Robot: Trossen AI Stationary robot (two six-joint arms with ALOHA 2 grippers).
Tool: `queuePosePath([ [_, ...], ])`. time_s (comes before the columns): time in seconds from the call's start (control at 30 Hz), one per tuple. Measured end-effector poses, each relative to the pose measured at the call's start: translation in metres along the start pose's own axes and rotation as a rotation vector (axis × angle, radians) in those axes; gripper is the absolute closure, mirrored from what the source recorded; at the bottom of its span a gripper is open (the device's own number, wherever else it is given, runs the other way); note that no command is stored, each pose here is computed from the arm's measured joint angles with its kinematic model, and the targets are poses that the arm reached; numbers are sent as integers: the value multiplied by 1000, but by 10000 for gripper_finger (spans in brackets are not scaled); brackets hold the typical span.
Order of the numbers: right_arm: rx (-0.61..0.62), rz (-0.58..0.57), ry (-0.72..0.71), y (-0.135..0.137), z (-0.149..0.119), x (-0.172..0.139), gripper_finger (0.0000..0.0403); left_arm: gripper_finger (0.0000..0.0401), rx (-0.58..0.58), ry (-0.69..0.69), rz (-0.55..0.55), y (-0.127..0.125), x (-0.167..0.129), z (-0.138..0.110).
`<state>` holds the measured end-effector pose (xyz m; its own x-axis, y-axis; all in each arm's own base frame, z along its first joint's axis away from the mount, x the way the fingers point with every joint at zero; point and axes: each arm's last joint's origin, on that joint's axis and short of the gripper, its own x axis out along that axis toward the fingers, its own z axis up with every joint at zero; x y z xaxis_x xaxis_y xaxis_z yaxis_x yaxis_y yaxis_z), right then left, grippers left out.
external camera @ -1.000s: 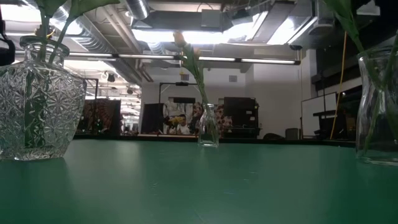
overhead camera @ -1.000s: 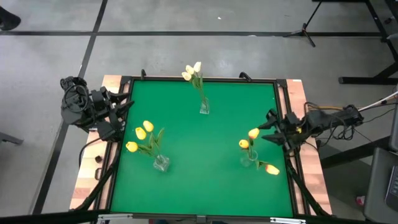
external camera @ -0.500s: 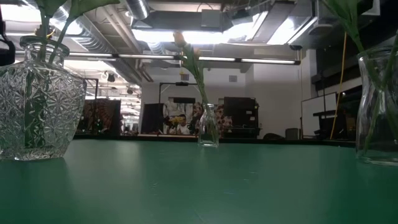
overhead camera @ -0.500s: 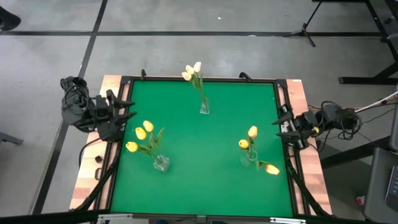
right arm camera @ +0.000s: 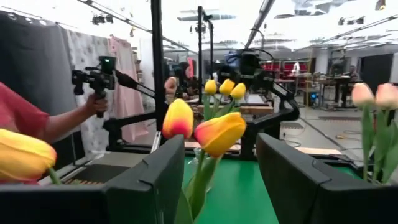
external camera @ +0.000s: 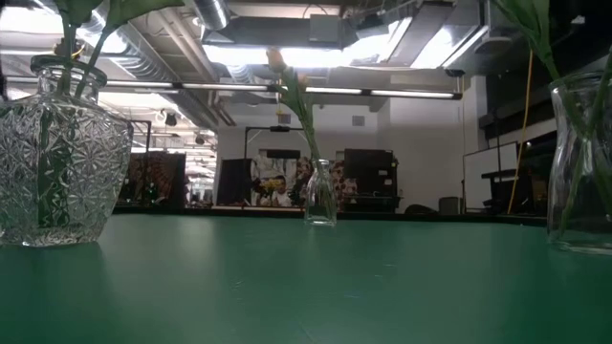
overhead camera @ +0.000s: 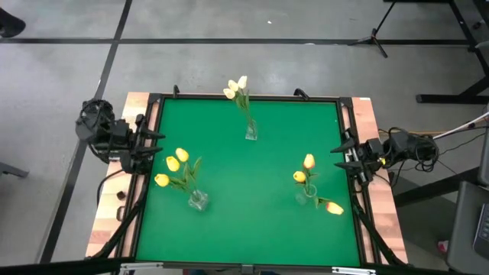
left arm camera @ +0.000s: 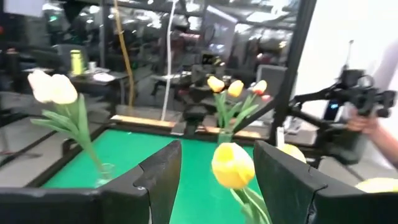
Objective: Sort flowers into vase by color
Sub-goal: Return to Home Position
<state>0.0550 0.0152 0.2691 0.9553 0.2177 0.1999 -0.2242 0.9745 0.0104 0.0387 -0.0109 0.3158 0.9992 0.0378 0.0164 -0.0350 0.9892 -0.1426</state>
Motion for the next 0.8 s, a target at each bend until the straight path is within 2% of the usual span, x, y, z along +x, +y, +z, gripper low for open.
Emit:
queuePosePath([
  [0.13, 0, -2, 6, 0, -1, 0, 203, 205, -34, -60, -29, 13, -8, -21],
  [0.23, -1, -5, 11, 0, -2, 0, 203, 205, 12, -33, 58, 10, -3, -32],
  [0.4, -20, 3, -4, 1, -14, 6, 203, 205, 14, -21, 125, 7, 1, -45],
  [0.53, 10, -16, -3, 1, -31, 11, 203, 205, -13, -39, 126, 5, 3, -50],
  [0.67, 15, 6, -62, 2, -42, 15, 203, 205, -23, -61, 113, 1, 7, -55],
  [0.8, 15, 4, -63, 2, -51, 17, 203, 205, -11, -60, 111, -4, 12, -69],
])
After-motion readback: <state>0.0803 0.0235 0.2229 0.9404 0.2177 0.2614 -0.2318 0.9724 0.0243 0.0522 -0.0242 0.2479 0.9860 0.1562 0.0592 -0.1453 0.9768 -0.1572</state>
